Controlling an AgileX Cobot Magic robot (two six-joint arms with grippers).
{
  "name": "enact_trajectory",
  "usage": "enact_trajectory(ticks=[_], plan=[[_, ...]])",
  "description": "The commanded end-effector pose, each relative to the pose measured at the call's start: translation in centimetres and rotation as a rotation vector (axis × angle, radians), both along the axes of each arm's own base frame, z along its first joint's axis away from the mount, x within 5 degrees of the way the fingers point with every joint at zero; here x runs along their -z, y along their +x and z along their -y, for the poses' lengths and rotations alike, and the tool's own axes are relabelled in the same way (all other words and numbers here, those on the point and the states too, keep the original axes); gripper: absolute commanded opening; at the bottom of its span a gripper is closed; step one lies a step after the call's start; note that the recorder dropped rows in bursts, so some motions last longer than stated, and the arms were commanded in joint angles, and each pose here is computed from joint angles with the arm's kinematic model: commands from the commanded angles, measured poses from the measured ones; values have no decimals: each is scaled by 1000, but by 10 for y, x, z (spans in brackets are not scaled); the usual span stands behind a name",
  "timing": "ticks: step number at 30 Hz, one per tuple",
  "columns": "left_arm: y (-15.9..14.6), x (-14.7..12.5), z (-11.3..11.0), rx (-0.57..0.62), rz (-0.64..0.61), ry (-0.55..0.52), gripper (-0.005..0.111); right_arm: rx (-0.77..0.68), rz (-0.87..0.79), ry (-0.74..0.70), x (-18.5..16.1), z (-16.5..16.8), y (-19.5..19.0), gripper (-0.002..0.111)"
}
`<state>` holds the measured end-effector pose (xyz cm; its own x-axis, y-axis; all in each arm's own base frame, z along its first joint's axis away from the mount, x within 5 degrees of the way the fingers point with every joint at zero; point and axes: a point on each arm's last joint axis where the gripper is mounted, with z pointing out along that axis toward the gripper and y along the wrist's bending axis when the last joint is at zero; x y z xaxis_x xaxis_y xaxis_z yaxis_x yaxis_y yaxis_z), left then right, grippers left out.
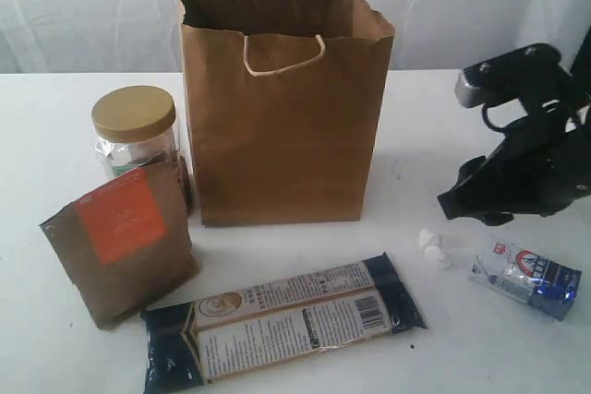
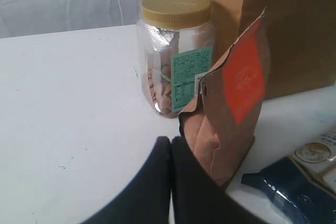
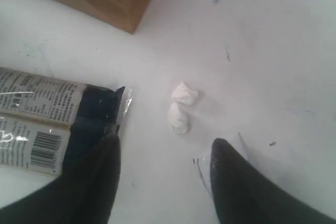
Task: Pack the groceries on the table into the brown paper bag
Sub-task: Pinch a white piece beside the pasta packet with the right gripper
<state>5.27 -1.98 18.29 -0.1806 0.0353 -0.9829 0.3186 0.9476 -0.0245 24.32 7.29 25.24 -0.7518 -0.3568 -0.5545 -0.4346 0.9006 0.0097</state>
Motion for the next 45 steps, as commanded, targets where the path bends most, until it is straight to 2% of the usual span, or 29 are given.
enact_trajectory(ticks=[1, 11, 20, 29, 37, 45], plan=[[0, 1, 0, 0, 2, -7, 0, -52, -4, -11, 13, -16, 25, 49], [0, 1, 0, 0, 2, -7, 0, -53, -129, -55, 71, -29, 62, 49], [0, 1, 0, 0, 2, -7, 0, -43, -140, -77, 99, -29, 73, 49], [0, 1, 0, 0, 2, -7, 0, -23, -154, -95, 115, -22, 80, 49], [0, 1, 0, 0, 2, -7, 0, -1, -132, -94, 116, -16, 84, 49], [0, 1, 0, 0, 2, -7, 0, 5, -160, -102, 124, -16, 84, 41]])
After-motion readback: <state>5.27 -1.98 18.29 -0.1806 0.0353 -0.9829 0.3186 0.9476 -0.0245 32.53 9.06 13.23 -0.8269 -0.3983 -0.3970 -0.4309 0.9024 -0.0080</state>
